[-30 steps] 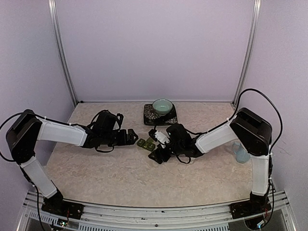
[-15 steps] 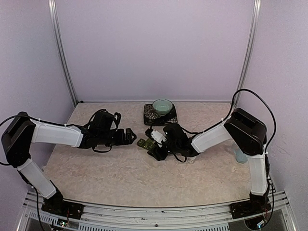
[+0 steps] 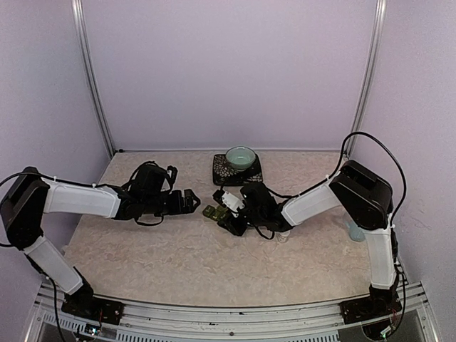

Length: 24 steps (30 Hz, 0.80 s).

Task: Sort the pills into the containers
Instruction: Pick up the pill container from the center of the board.

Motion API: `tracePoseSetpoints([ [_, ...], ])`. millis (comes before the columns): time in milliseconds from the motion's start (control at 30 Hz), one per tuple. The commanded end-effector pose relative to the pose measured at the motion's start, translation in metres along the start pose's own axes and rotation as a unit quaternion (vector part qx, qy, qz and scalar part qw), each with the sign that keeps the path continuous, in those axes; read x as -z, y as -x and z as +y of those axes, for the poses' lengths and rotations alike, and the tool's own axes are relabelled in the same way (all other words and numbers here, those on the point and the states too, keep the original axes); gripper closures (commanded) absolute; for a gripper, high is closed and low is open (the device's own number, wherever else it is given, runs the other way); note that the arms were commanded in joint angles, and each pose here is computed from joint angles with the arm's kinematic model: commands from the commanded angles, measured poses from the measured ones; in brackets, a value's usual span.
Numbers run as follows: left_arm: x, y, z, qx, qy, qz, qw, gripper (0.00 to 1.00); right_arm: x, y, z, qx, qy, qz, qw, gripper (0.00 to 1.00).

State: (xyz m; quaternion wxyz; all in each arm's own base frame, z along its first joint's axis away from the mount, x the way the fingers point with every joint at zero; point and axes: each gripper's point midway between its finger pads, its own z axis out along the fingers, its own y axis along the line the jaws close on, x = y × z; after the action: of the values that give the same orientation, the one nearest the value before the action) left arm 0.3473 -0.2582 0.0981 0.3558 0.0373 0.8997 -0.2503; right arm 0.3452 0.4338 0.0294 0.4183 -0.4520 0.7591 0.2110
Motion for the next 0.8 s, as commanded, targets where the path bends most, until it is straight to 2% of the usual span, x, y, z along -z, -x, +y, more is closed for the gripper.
tracePoseSetpoints([
  [0,0.004,0.001,0.007,0.004,0.008,-0.004,1.000,0.01,-0.003,0.005,0.009,0.012,0.015,-0.013,1.000,0.62],
  [133,0.005,0.000,0.007,0.003,0.008,-0.002,1.000,0.01,0.004,0.008,0.015,0.017,0.030,-0.025,0.999,0.68],
  [367,0.015,0.000,0.005,0.006,0.004,-0.001,1.000,0.01,0.036,0.025,0.040,0.051,0.053,-0.055,0.996,0.72],
  [500,0.023,0.003,0.007,0.003,0.010,0.002,1.000,0.01,0.064,0.038,0.073,0.094,0.077,-0.067,0.990,0.73],
  [767,0.020,-0.014,-0.004,-0.018,-0.021,0.054,0.998,0.01,0.117,0.063,0.138,0.167,0.114,-0.100,0.974,0.73],
])
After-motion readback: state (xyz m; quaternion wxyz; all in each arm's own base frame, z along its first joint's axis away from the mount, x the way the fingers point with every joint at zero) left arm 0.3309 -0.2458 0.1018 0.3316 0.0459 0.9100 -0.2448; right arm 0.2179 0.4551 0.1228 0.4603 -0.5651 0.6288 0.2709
